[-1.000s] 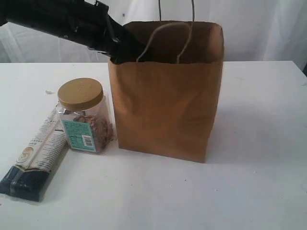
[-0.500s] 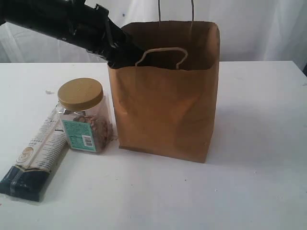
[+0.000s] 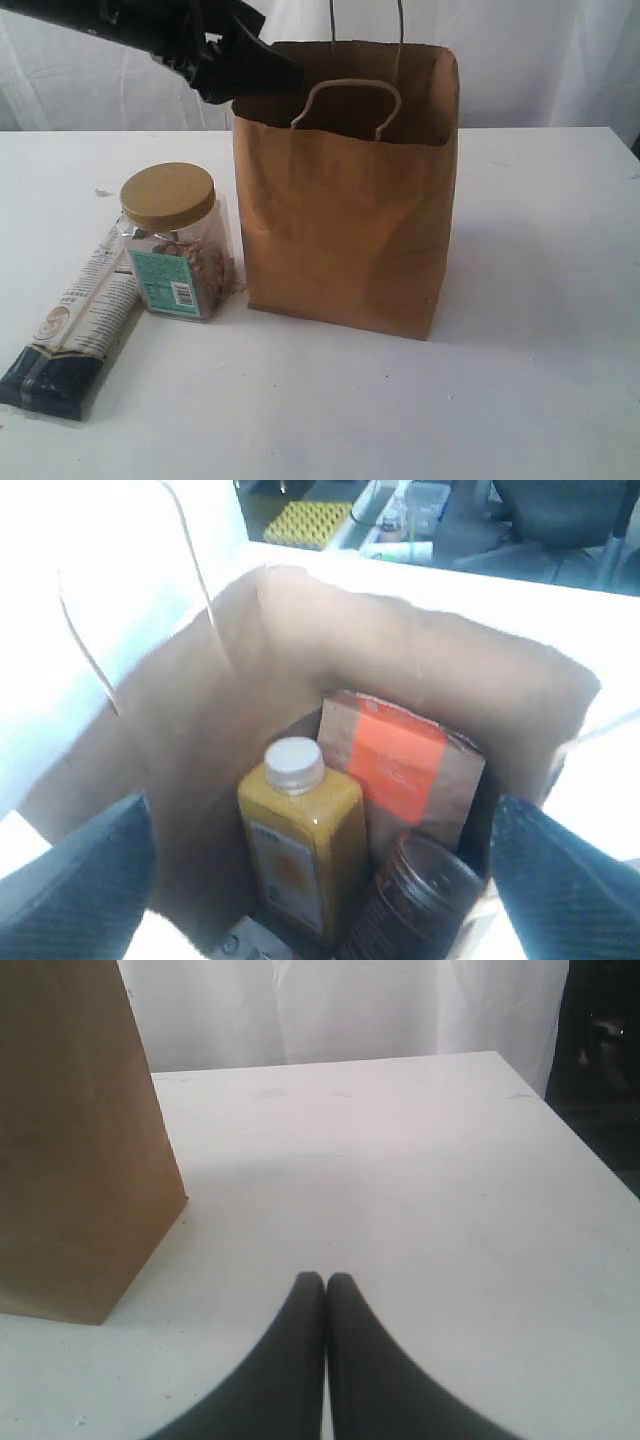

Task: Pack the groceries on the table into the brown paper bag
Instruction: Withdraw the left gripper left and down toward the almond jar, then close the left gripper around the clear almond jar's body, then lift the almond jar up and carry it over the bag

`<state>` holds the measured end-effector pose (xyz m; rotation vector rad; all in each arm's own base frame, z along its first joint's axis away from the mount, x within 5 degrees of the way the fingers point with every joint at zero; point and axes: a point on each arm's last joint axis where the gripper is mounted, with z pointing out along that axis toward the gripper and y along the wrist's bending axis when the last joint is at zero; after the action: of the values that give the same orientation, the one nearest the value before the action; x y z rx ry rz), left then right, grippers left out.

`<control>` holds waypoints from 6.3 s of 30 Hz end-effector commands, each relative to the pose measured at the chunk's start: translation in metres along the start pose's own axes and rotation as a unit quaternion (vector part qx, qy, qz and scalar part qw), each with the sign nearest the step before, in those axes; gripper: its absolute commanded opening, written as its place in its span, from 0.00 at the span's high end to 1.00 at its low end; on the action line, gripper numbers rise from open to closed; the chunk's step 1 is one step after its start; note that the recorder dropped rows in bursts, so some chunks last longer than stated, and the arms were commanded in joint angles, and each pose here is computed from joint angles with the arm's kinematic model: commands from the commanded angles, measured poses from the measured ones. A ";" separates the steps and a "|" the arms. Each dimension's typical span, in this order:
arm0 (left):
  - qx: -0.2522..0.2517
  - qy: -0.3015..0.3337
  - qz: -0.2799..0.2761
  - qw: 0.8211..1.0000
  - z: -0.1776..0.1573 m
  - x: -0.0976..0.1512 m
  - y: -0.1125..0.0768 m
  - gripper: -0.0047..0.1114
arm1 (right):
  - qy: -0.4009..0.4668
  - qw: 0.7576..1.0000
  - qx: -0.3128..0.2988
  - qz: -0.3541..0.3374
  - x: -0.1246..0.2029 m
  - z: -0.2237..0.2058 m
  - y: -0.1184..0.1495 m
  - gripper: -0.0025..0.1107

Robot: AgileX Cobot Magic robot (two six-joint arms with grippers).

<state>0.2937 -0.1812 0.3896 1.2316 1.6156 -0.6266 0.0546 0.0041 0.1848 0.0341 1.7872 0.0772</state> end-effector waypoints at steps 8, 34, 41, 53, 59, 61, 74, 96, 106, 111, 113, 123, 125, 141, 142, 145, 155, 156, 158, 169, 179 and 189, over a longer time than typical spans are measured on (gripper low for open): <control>-0.006 -0.027 0.073 0.997 -0.048 -0.034 -0.029 0.18 | -0.008 1.000 0.002 0.003 -0.002 0.000 0.000 0.98; -0.163 0.234 -0.148 0.947 -0.111 0.025 -0.057 0.22 | -0.008 1.000 0.002 0.003 -0.002 0.000 0.000 0.98; -0.233 0.157 -0.289 0.915 -0.071 0.104 -0.061 0.24 | -0.008 1.000 0.002 0.003 -0.002 0.000 0.000 0.98; -0.337 0.074 -0.300 0.889 -0.070 0.217 -0.101 0.29 | -0.008 1.000 0.002 0.003 -0.002 0.000 0.000 0.98; -0.308 -0.028 -0.177 0.934 -0.068 0.227 -0.121 0.29 | -0.008 1.000 0.002 0.003 -0.002 0.000 0.000 0.98; -0.269 -0.027 -0.104 0.957 -0.062 0.224 -0.126 0.29 | -0.008 1.000 0.002 0.003 -0.002 0.000 0.000 0.98; -0.267 0.056 -0.164 0.948 -0.013 0.243 -0.085 0.29 | -0.008 1.000 0.002 0.003 -0.002 0.000 0.000 0.98; -0.283 0.052 -0.178 0.941 -0.012 0.241 -0.078 0.05 | -0.008 1.000 0.002 0.003 -0.002 0.000 0.000 0.98; -0.283 0.036 -0.202 0.937 -0.008 0.243 -0.077 0.05 | -0.008 1.000 0.002 0.003 -0.002 0.000 0.000 0.98; -0.281 -0.018 -0.209 0.936 0.006 0.251 -0.072 0.05 | -0.008 1.000 0.002 0.003 -0.002 0.000 0.000 0.98; -0.280 -0.041 -0.207 0.937 0.010 0.253 -0.071 0.05 | -0.008 1.000 0.002 0.003 -0.002 0.000 0.000 0.98; -0.270 -0.007 -0.161 0.949 0.022 0.268 -0.070 0.05 | -0.008 1.000 0.002 0.003 -0.002 0.000 0.000 0.98; -0.271 -0.003 -0.158 0.950 0.026 0.267 -0.066 0.06 | -0.008 1.000 0.002 0.003 -0.002 0.000 0.000 0.98; -0.327 -0.008 -0.250 0.911 0.046 0.262 -0.028 0.06 | -0.008 1.000 0.002 0.003 -0.002 0.000 0.000 0.98; -0.332 -0.011 -0.253 0.909 0.046 0.261 -0.026 0.06 | -0.008 1.000 0.002 0.003 -0.002 0.000 0.000 0.98; -0.332 -0.006 -0.256 0.908 0.047 0.261 -0.024 0.06 | -0.008 1.000 0.002 0.003 -0.002 0.000 0.000 0.98; -0.318 0.073 -0.283 0.902 0.051 0.270 -0.026 0.36 | -0.008 1.000 0.002 0.003 -0.002 0.000 0.000 0.98; -0.315 0.078 -0.282 0.903 0.051 0.271 -0.026 0.52 | -0.008 1.000 0.002 0.003 -0.002 0.000 0.000 0.98; -0.308 0.080 -0.278 0.906 0.052 0.271 -0.027 0.78 | -0.008 1.000 0.002 0.003 -0.002 0.000 0.000 0.98; -0.307 0.057 -0.272 0.910 0.053 0.266 -0.026 0.95 | -0.008 1.000 0.002 0.003 -0.002 0.000 0.000 0.98; -0.325 -0.107 -0.259 0.903 0.030 0.211 -0.017 0.96 | -0.008 1.000 0.002 0.012 -0.002 0.000 0.000 0.98; -0.327 -0.021 -0.219 0.919 0.002 0.188 -0.028 0.96 | -0.008 1.000 0.002 0.012 -0.002 0.000 0.000 0.98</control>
<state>0.2726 -0.1155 0.2062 0.3056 1.8528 -0.3669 0.0546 0.0041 0.1848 0.0513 1.7870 0.0910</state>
